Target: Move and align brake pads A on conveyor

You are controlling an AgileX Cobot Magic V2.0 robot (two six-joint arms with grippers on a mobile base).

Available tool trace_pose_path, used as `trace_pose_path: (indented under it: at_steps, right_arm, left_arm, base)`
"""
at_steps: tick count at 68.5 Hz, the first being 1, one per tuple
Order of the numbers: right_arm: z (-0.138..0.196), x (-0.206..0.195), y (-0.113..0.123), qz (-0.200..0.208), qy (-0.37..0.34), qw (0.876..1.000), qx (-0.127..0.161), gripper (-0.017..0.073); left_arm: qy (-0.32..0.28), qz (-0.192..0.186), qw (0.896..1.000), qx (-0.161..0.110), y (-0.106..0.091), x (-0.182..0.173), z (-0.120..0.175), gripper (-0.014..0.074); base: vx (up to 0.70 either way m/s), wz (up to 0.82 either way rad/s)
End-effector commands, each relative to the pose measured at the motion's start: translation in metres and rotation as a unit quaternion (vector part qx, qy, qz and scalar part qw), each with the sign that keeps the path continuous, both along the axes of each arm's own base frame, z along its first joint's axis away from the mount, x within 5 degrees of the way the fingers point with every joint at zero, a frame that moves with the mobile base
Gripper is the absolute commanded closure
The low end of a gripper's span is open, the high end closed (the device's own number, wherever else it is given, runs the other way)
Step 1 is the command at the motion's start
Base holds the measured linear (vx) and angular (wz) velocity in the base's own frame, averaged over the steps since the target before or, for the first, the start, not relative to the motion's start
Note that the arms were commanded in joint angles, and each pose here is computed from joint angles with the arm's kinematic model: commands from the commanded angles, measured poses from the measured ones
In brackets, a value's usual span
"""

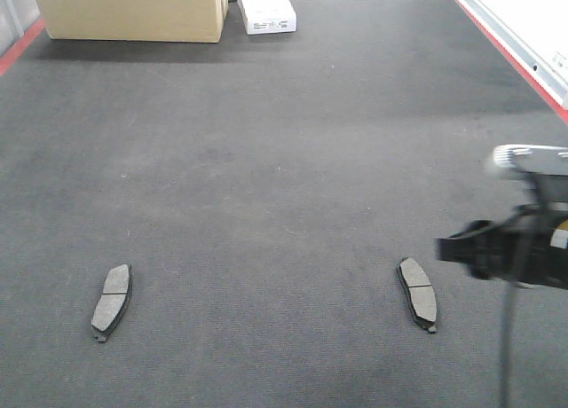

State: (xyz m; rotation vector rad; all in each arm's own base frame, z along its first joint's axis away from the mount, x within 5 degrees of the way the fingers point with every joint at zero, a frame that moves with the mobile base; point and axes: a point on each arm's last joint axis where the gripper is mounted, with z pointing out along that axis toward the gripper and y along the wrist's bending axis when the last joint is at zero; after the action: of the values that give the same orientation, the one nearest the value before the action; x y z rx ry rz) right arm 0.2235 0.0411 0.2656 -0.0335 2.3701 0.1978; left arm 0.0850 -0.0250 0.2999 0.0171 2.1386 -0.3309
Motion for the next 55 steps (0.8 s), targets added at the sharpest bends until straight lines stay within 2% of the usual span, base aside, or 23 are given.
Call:
trace_pose_path:
  at_steps: [1, 9, 21, 29, 40, 55]
  right_arm:
    - [0.025, -0.017, -0.010, -0.008, -0.064, 0.998, -0.008, 0.0244]
    - [0.034, -0.045, -0.018, -0.008, -0.084, 0.996, -0.026, 0.0319]
    - [0.035, -0.080, -0.022, -0.004, -0.125, 0.992, -0.028, 0.0476]
    - [0.030, -0.100, -0.026, 0.005, -0.176, 0.983, -0.044, 0.0570]
    - [0.027, -0.118, -0.028, 0.006, -0.248, 0.968, -0.046, 0.0569]
    - [0.029, -0.127, -0.029, 0.002, -0.265, 0.964, -0.035, 0.0569]
  left_arm:
    - [-0.036, -0.003, 0.999, -0.015, -0.002, 0.003, 0.012, 0.0600]
    - [-0.036, -0.003, 0.999, -0.015, -0.002, 0.003, 0.012, 0.0600]
    - [-0.036, -0.003, 0.999, -0.015, -0.002, 0.003, 0.012, 0.0600]
    - [-0.036, -0.003, 0.999, -0.015, -0.002, 0.003, 0.012, 0.0600]
    - [-0.036, -0.003, 0.999, -0.015, -0.002, 0.003, 0.012, 0.0600]
    - [-0.036, -0.003, 0.999, -0.015, -0.002, 0.003, 0.012, 0.0600]
  base:
    - [0.00, 0.00]
    - [0.00, 0.00]
    - [0.00, 0.00]
    - [0.00, 0.00]
    - [0.00, 0.00]
    - [0.00, 0.00]
